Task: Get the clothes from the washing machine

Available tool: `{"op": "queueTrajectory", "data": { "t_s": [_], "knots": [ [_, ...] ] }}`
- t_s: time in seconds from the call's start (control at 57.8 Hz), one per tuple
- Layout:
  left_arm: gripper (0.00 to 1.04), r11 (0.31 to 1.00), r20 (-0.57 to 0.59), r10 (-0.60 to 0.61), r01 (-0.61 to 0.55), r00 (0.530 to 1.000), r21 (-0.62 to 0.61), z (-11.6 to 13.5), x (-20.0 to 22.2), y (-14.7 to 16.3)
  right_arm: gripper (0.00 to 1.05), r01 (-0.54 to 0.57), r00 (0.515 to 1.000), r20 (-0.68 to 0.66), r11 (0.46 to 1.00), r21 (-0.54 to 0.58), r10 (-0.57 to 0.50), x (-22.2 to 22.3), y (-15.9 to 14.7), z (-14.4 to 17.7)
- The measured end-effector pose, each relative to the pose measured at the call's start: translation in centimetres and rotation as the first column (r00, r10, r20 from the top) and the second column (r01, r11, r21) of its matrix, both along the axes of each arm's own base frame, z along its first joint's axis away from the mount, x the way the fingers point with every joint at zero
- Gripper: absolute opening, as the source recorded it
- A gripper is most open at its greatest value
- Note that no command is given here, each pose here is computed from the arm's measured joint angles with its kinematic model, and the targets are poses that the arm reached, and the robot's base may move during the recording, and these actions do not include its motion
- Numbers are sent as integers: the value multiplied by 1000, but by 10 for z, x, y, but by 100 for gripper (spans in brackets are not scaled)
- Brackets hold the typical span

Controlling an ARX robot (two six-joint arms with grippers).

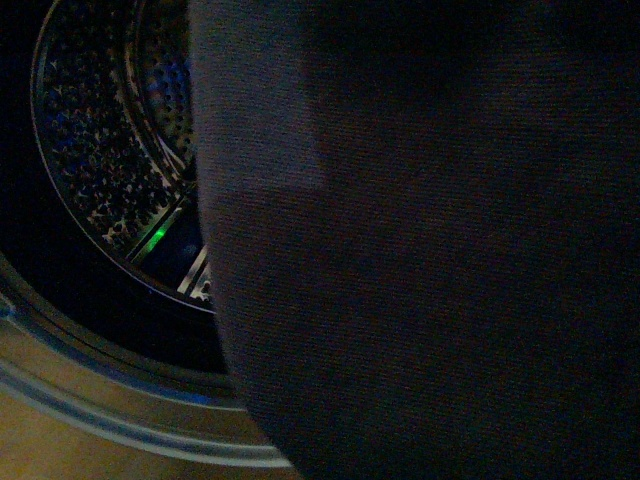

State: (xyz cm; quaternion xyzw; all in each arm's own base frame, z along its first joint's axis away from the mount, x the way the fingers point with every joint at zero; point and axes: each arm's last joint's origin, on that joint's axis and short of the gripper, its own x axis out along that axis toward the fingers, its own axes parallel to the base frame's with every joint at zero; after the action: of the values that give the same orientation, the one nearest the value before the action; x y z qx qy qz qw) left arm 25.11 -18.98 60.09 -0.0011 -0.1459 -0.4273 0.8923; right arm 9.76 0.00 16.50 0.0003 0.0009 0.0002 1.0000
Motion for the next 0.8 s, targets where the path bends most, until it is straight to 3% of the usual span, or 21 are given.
{"op": "queueTrajectory", "data": {
  "t_s": [0.207,0.277,0.38,0.484,0.795],
  "knots": [
    [6,1000,12,-1,1,1000,-11,4,-3,2,97,-6,1000,1,1000,4,6,0,0,0],
    [6,1000,14,-1,1,1000,-13,4,-4,3,97,-112,993,40,992,52,110,1,-1,4],
    [6,1000,14,0,0,1000,-13,4,-4,3,97,-335,940,104,934,125,324,2,-1,18],
    [6,1000,14,-1,1,1000,-14,4,-4,3,97,-462,883,159,878,127,442,2,2,41],
    [6,1000,14,0,0,1000,-14,4,-4,3,97,-545,804,315,837,46,505,1,14,108]
  ]
}}
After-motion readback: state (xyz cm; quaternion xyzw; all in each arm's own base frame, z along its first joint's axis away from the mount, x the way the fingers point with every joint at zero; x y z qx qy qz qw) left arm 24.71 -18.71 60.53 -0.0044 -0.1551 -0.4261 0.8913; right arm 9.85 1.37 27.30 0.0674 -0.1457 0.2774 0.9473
